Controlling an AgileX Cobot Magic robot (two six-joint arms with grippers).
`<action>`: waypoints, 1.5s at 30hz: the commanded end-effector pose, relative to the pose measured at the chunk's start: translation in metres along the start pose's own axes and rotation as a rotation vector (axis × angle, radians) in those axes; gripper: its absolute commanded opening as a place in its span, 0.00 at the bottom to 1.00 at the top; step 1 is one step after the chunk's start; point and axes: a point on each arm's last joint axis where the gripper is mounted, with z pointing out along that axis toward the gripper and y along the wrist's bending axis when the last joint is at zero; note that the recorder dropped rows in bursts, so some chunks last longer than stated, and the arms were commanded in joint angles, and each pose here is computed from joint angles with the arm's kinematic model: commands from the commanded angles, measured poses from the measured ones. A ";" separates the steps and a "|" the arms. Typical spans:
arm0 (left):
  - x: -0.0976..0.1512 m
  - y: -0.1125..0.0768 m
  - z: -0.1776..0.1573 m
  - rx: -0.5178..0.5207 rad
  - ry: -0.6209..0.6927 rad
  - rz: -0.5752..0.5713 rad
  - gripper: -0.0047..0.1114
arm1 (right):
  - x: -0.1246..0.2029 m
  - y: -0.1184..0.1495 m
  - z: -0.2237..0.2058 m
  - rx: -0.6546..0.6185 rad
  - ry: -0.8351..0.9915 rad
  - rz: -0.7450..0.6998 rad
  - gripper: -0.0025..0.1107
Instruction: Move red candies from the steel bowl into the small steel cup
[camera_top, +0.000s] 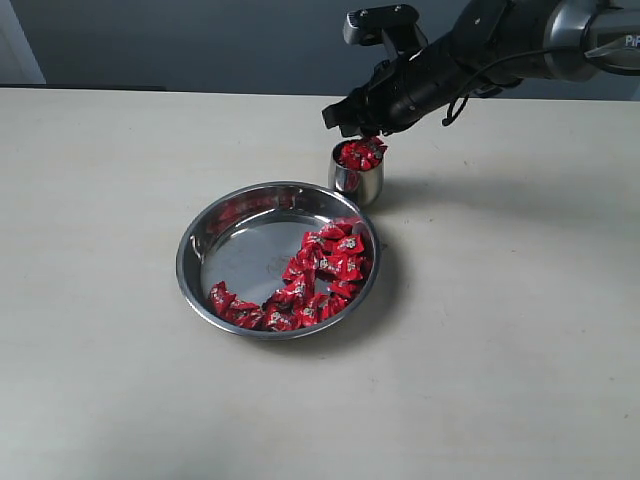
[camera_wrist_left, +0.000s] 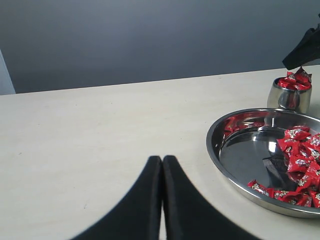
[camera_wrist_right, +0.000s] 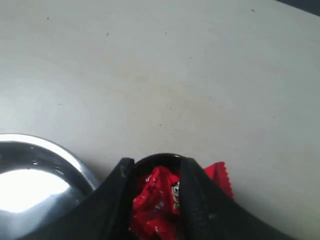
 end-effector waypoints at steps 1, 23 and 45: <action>0.000 0.000 0.000 0.007 -0.010 0.000 0.04 | -0.001 -0.001 -0.002 0.004 -0.011 -0.004 0.30; 0.000 0.000 0.000 0.007 -0.010 0.000 0.04 | -0.012 0.034 -0.240 0.292 -0.278 -0.112 0.02; 0.000 0.000 0.000 0.007 -0.010 0.000 0.04 | 0.190 0.062 -0.307 0.304 -0.575 0.123 0.02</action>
